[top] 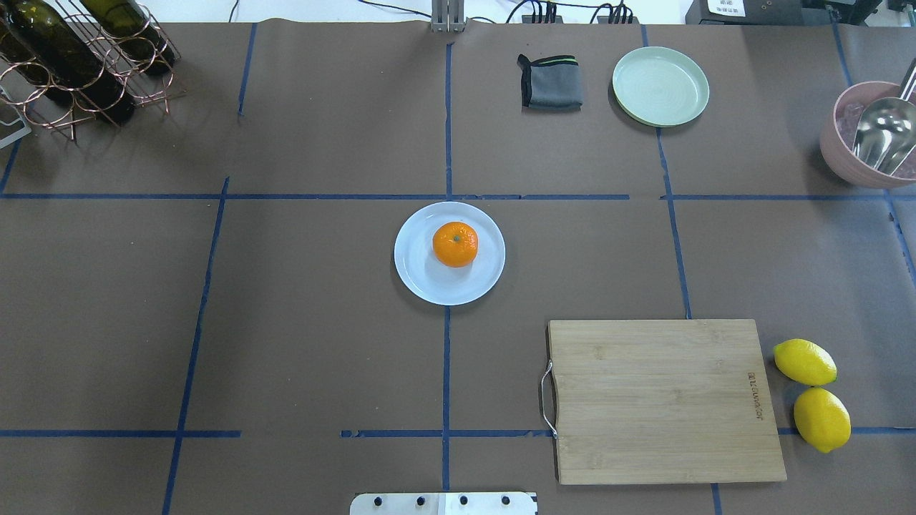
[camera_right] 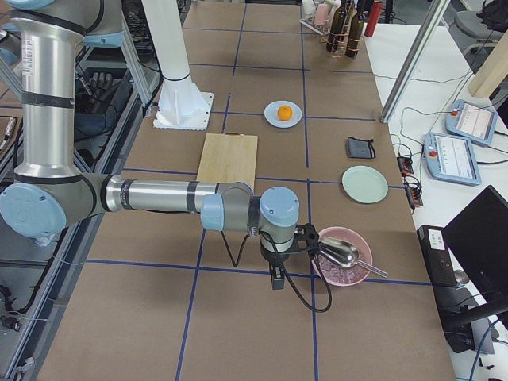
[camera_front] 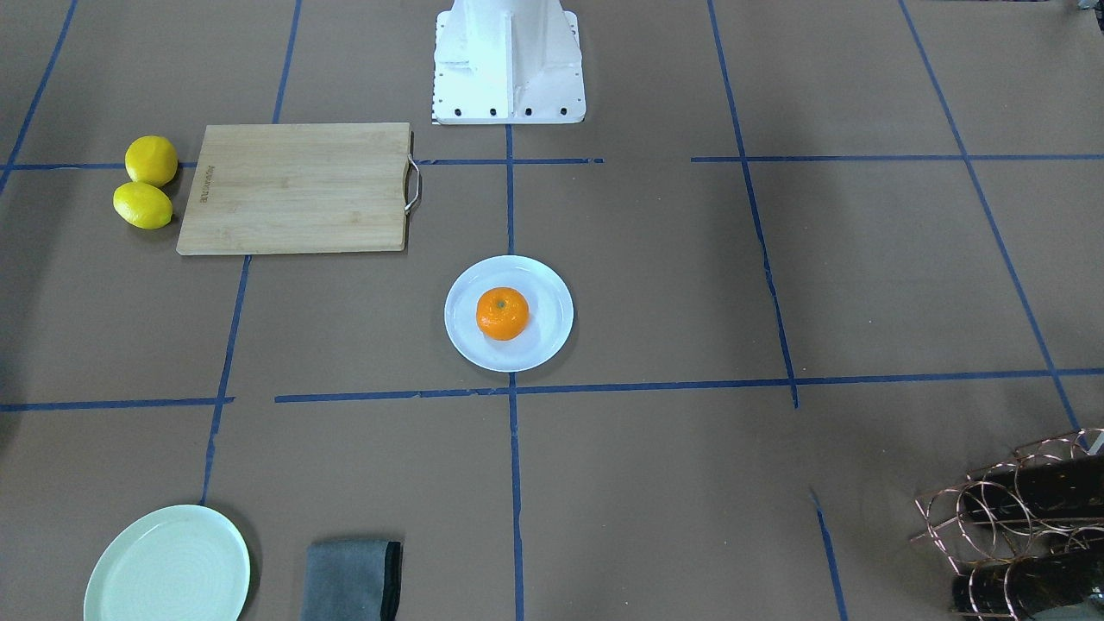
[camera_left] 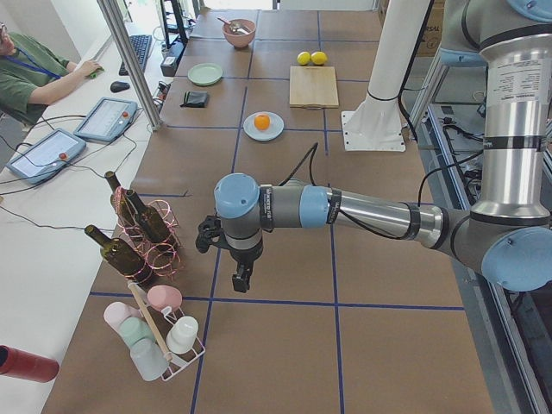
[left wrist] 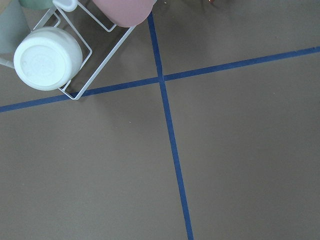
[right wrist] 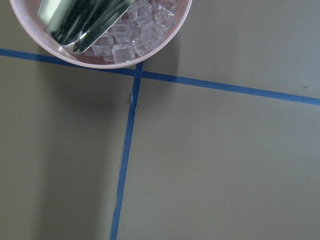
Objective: Pick orange to plate
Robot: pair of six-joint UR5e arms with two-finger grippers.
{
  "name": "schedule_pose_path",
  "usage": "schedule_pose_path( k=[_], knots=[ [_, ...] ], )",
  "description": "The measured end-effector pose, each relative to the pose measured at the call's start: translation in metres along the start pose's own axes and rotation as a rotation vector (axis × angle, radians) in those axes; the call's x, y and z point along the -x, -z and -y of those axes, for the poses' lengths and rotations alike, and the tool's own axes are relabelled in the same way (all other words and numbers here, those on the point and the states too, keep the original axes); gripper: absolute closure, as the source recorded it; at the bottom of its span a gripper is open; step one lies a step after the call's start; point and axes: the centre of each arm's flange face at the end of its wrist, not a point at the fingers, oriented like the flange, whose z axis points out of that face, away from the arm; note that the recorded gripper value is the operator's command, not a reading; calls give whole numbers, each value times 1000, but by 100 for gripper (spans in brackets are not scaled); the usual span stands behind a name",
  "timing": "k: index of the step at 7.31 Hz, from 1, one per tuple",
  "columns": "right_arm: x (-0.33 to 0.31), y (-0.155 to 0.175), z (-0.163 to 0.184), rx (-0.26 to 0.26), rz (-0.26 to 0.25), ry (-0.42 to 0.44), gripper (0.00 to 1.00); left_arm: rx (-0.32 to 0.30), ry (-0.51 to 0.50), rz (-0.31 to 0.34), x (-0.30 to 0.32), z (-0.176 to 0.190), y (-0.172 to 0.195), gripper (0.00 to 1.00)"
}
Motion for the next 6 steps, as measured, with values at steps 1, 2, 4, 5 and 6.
schedule_pose_path(
  k=[1, 2, 4, 5, 6],
  knots=[
    [0, -1, -1, 1, 3, -1, 0, -1, -1, 0, 0, 0, 0, 0],
    [-1, -2, -2, 3, 7, -2, 0, -2, -2, 0, -1, 0, 1, 0],
    [-1, -2, -3, 4, 9, -3, 0, -2, -2, 2, -1, 0, 1, 0],
    [-1, -3, -3, 4, 9, -3, 0, -2, -2, 2, -1, 0, 1, 0],
    [-1, -3, -3, 4, 9, -2, 0, -2, -2, 2, -1, 0, 1, 0]
  ],
)
